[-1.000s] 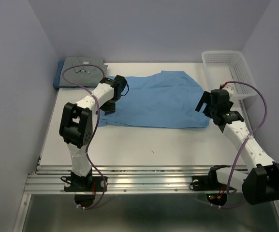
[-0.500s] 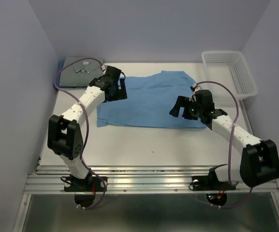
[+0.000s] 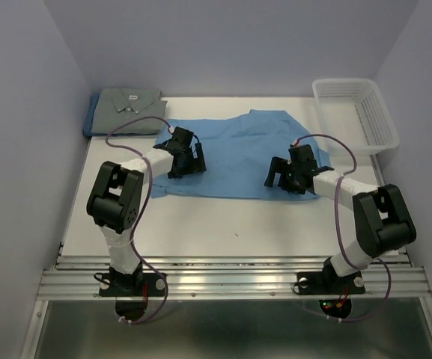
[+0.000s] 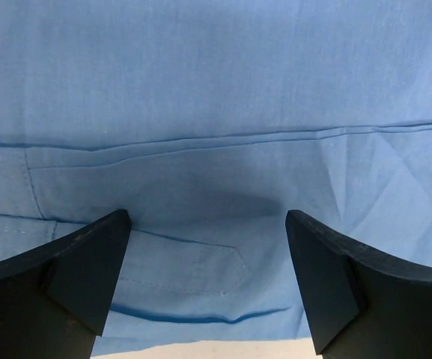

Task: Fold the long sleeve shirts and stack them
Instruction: Fold the shirt

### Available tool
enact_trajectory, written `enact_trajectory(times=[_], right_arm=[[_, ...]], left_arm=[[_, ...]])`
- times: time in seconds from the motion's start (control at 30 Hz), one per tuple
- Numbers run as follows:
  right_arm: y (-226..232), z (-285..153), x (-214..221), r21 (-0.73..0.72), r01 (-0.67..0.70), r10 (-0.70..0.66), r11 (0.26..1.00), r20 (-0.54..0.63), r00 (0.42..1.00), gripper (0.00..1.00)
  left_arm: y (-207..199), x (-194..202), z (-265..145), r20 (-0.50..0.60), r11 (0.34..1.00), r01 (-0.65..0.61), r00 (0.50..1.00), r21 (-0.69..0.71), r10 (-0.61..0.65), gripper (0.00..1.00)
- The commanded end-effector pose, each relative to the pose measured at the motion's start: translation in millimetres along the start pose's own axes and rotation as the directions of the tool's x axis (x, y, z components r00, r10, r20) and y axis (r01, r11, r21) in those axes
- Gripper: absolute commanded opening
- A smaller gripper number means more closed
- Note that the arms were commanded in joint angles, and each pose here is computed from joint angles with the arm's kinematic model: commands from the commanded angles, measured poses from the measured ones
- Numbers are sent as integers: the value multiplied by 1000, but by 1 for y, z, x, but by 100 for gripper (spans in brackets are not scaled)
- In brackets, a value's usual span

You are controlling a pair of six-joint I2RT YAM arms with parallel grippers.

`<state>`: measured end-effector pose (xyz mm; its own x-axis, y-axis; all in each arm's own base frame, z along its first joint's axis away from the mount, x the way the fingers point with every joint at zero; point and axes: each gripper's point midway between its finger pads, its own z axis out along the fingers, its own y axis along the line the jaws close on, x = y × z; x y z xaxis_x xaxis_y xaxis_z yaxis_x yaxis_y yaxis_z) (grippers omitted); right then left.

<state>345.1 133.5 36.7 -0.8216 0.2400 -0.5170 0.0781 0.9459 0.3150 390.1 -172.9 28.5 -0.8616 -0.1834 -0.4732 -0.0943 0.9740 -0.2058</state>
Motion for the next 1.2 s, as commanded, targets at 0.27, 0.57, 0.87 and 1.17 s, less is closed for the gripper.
enact_trajectory(times=[0.27, 0.57, 0.87, 1.17], right_arm=[[-57, -64, 101, 139, -116, 130, 983, -100, 986, 100], [6, -124, 36, -128, -93, 102, 987, 62, 993, 100], [24, -144, -140, 54, -25, -4, 998, 472, 882, 100], [64, -52, -270, 175, 94, -170, 980, 502, 848, 100]], left_arm=[[41, 133, -43, -208, 988, 154, 966, -19, -155, 99], [36, 78, -103, -27, 989, 138, 990, -52, -139, 99], [64, -61, -153, 318, 943, 276, 925, -187, -207, 99], [126, -124, -97, 316, 890, 353, 913, -288, -259, 99]])
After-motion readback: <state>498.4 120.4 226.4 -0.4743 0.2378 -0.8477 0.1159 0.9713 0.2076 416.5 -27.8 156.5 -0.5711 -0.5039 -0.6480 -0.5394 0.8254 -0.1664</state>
